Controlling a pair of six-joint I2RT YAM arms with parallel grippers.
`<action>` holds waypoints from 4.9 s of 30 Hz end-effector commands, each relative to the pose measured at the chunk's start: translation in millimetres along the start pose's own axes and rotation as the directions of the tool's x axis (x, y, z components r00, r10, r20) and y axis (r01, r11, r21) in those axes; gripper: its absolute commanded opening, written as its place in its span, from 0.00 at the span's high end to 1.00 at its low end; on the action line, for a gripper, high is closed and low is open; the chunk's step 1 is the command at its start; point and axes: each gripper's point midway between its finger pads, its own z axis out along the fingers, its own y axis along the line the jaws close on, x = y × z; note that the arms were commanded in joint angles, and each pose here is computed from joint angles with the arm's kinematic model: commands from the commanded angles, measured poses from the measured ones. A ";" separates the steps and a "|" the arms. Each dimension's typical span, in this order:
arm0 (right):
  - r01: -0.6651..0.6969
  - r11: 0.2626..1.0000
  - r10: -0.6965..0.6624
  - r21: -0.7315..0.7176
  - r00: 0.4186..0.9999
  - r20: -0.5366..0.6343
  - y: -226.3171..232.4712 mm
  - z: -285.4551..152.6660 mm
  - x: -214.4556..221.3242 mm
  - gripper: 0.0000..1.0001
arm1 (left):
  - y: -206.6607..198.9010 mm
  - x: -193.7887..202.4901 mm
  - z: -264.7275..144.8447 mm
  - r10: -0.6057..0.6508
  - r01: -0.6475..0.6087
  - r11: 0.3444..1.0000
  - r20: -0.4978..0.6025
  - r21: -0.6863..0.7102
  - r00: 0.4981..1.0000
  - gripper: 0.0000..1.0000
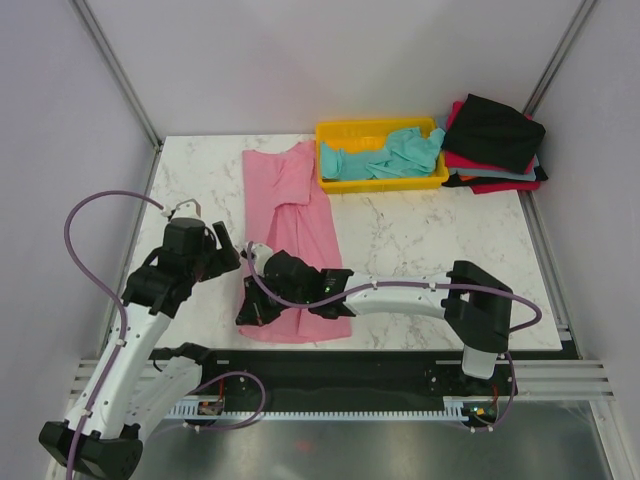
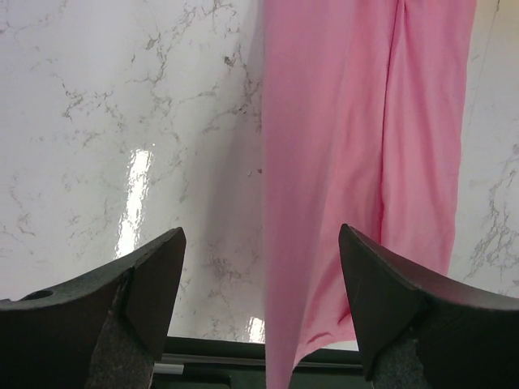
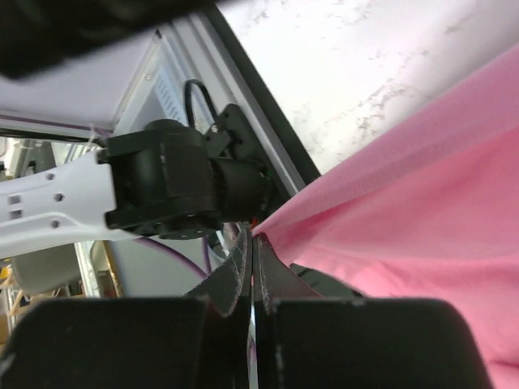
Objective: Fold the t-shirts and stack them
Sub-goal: Fold the tshirt
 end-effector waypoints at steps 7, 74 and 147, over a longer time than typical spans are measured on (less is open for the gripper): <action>-0.027 0.986 0.021 -0.166 0.999 -0.040 22.7 5.0 14.8 1.00 | 3.1 -9.4 0.2 0.024 -0.024 1.000 0.046 -0.010 0.999 0.16; -0.248 0.895 0.222 0.370 0.969 0.110 -178.9 -162.5 103.1 0.24 | -9.6 245.7 14.5 -0.132 0.036 0.982 -0.540 -0.185 0.832 0.43; -0.090 0.869 -0.035 0.487 0.969 0.243 -192.5 -161.8 -141.9 1.00 | -69.2 -1.6 48.0 0.045 -0.042 0.999 -0.249 0.016 0.968 0.98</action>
